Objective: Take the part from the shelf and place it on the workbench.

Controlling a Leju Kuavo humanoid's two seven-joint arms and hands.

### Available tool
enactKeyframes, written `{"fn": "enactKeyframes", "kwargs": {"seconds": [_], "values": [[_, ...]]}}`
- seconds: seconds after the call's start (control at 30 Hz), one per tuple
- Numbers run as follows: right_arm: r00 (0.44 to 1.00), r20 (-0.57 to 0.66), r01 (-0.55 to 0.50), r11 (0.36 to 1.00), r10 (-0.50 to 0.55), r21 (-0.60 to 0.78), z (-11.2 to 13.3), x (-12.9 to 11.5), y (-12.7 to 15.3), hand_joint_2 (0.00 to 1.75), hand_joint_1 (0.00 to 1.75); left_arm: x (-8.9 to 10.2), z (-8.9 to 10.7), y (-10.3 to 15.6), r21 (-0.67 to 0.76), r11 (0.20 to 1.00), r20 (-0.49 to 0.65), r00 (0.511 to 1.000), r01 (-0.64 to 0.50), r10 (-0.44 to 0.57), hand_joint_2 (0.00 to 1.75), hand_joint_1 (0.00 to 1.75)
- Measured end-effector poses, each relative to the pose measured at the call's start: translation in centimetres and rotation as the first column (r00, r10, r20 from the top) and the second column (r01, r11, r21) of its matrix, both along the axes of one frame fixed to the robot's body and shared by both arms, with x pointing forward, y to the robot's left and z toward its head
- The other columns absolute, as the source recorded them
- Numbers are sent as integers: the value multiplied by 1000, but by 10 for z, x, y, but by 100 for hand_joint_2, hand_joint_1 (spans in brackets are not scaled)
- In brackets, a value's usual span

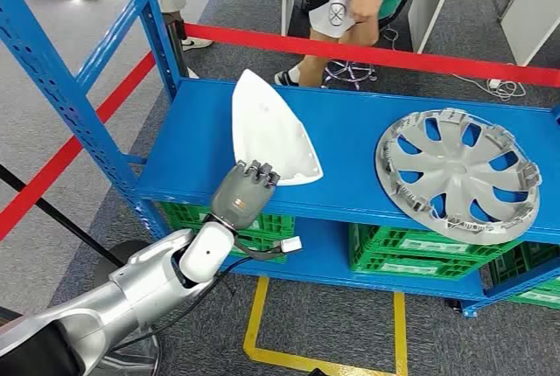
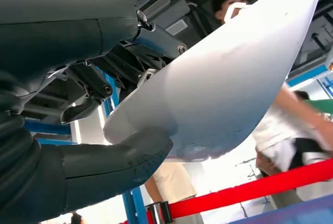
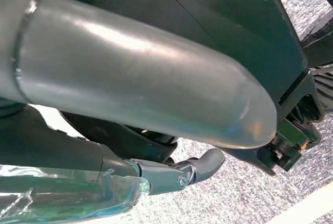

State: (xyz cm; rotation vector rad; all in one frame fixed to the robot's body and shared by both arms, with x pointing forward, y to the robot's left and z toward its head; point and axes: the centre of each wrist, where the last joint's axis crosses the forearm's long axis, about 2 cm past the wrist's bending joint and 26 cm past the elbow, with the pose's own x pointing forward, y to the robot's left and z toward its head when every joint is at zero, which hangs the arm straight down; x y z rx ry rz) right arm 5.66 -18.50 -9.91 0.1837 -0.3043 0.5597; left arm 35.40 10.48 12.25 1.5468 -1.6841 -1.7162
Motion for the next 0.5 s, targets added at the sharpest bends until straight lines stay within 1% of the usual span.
{"fn": "enactKeyframes", "kwargs": {"seconds": [0.5], "values": [[1000,4,-4,1000,5,-3,0,1,0,0,0,-1,-3,2,-31,999,17,1000,12,-11,175,175]]}}
